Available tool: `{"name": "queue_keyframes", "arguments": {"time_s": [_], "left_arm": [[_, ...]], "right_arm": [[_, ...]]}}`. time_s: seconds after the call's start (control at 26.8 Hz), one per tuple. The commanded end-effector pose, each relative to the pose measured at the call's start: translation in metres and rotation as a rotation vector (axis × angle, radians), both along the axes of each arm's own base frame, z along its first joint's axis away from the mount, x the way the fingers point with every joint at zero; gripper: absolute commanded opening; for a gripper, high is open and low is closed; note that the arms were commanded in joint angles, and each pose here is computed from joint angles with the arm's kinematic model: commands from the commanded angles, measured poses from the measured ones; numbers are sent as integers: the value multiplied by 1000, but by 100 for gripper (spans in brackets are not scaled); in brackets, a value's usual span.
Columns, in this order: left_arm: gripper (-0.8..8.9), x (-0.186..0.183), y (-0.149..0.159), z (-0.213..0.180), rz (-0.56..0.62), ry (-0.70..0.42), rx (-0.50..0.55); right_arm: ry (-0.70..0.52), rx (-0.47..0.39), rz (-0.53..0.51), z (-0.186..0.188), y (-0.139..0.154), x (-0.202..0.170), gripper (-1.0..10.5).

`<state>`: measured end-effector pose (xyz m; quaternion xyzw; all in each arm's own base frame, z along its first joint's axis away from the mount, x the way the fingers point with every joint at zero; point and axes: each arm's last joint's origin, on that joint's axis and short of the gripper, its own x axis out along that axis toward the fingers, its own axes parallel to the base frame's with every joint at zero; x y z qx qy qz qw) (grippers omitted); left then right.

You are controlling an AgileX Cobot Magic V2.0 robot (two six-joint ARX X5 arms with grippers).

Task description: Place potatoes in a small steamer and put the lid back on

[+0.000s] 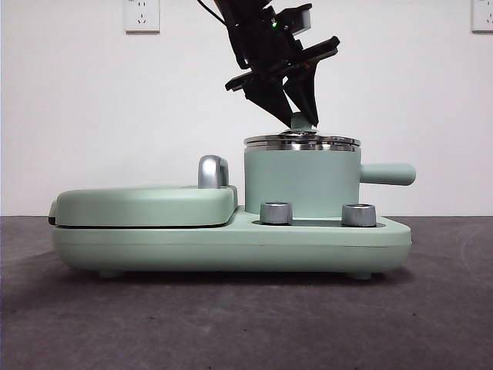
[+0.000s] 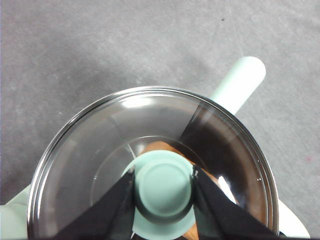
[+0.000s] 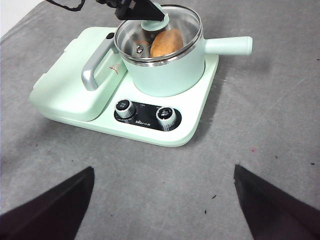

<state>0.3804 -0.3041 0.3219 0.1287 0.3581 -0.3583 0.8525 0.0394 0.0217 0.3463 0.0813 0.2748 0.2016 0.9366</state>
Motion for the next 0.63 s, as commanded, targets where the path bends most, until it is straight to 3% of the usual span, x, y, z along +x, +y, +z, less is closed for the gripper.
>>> {"name": "queue_keyframes", "arguments": {"time_s": [0.04,0.52,0.63], "left_arm": [[6,1,-9,-3,-17,-14,-5],[8,3,-10,-10,-18,0,7],[127,3,-10,-10,-17,0,7]], "right_arm": [[-12,16,1,3,0,0,443],[-11,16,1,3,0,0,443],[-11,16,1,3,0,0,443]]}}
